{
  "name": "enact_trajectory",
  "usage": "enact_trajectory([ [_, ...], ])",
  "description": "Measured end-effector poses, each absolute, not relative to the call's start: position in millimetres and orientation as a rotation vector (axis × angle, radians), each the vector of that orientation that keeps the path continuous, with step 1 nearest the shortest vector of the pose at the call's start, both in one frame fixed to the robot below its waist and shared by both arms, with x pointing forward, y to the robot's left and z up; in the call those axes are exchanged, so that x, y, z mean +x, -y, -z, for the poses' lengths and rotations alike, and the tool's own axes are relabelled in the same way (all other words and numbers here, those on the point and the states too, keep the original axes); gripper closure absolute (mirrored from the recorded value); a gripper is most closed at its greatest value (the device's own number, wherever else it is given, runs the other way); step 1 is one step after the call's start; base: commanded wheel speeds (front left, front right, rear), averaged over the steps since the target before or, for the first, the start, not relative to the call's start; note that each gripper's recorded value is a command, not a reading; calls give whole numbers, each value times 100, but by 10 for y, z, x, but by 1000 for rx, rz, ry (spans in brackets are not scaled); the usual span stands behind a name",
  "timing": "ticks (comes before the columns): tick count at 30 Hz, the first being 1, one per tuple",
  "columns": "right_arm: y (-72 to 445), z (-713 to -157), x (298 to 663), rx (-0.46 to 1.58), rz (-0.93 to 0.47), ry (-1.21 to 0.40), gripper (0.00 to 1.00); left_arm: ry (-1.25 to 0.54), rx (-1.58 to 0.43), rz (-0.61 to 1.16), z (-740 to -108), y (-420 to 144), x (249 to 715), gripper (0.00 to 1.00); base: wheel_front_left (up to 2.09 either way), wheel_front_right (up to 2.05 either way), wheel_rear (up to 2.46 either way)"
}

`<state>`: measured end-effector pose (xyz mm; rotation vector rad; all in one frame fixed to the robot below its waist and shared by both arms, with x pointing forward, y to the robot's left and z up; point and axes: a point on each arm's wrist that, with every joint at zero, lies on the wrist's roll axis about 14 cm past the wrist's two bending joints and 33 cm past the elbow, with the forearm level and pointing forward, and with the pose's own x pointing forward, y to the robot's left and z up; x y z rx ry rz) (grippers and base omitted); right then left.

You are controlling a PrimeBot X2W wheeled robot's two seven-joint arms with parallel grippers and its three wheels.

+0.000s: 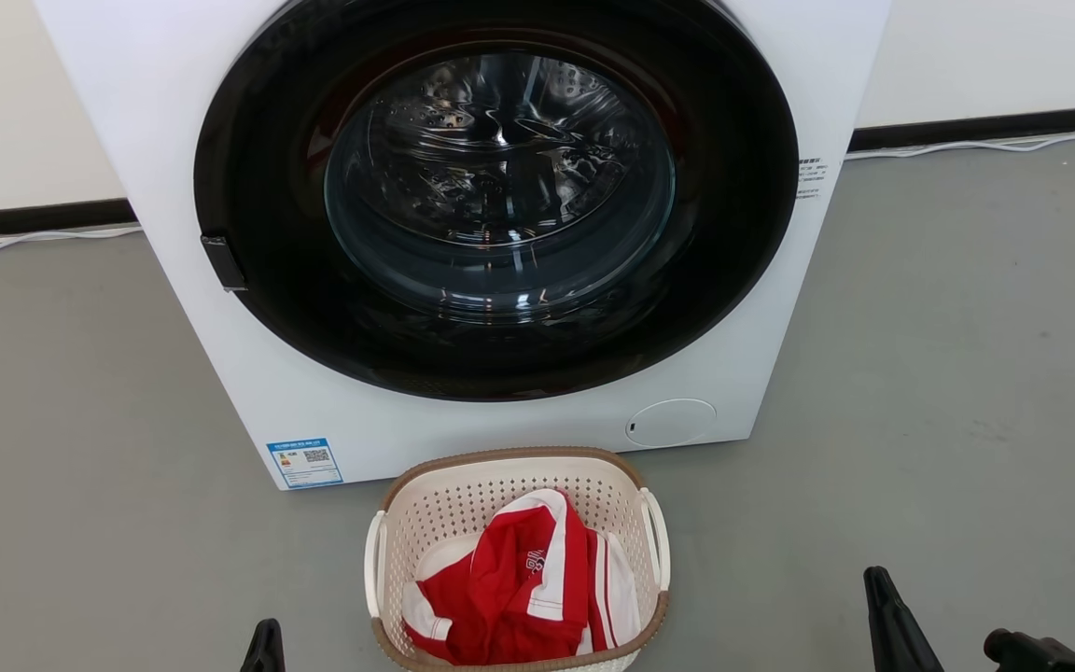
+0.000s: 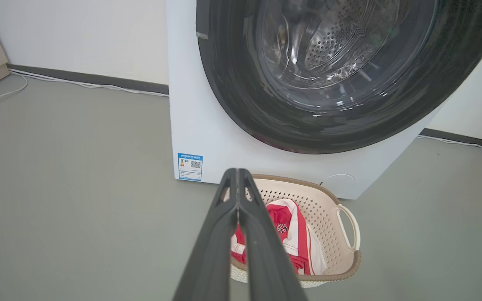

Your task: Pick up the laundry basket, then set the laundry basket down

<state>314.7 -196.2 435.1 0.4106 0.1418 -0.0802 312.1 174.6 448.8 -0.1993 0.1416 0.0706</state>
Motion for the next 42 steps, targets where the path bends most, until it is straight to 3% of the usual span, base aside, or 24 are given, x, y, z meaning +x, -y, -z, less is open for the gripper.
enact_trajectory([
  [42,2057,-4455,3361,842,150,-118,100,-197,-707,-124,-4428,-1824,3314,100,0,0,0],
])
